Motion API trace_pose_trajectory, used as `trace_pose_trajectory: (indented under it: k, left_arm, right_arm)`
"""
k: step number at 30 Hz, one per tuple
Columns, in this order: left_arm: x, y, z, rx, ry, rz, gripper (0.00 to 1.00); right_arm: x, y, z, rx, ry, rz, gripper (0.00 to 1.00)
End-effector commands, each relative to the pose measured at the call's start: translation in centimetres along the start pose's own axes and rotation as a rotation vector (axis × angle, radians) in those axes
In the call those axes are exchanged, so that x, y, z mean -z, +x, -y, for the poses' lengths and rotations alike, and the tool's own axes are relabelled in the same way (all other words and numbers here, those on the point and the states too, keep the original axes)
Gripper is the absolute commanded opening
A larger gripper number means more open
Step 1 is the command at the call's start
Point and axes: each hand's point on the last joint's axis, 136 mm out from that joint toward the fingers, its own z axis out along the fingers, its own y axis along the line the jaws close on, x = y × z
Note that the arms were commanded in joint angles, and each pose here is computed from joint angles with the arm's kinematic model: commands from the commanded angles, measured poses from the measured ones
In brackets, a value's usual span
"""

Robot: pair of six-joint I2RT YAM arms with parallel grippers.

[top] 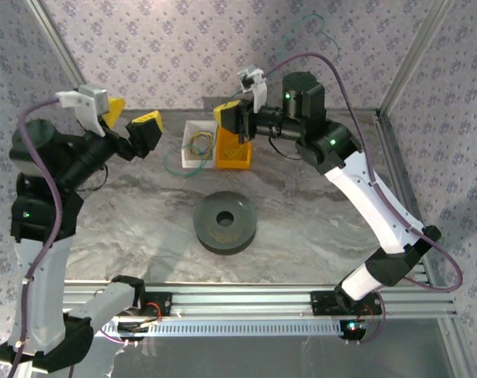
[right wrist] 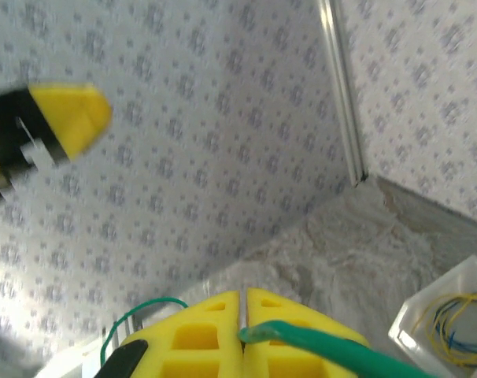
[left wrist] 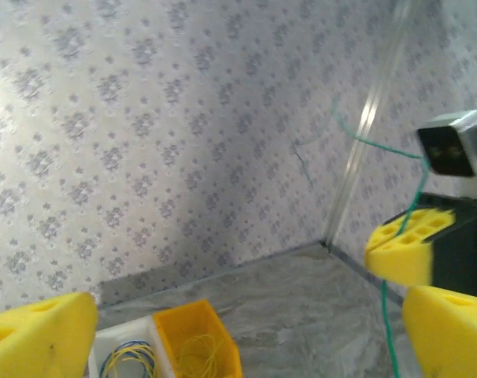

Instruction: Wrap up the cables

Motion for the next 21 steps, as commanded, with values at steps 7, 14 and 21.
trace_pose_trajectory:
  k: [7, 14, 21]
  left_arm:
    - [-3.6, 12.2, 2.4, 0.108, 0.43, -0.55, 1.0]
    - [-3.6, 14.7, 4.7, 0.243, 0.696, -0.57, 0.96]
    - [-2.9, 14.9, 5.6, 0.27, 0.769, -0.545, 0.89]
  right_arm:
    - [0.9, 1.4, -2.3, 0.138, -0.077, -0.063, 0.0]
    - [1.4, 1.4, -2.7, 0.172, -0.092, -0.061, 0.0]
    - [0.6, 2.1, -2.1, 0.154, -0.098, -0.083, 0.0]
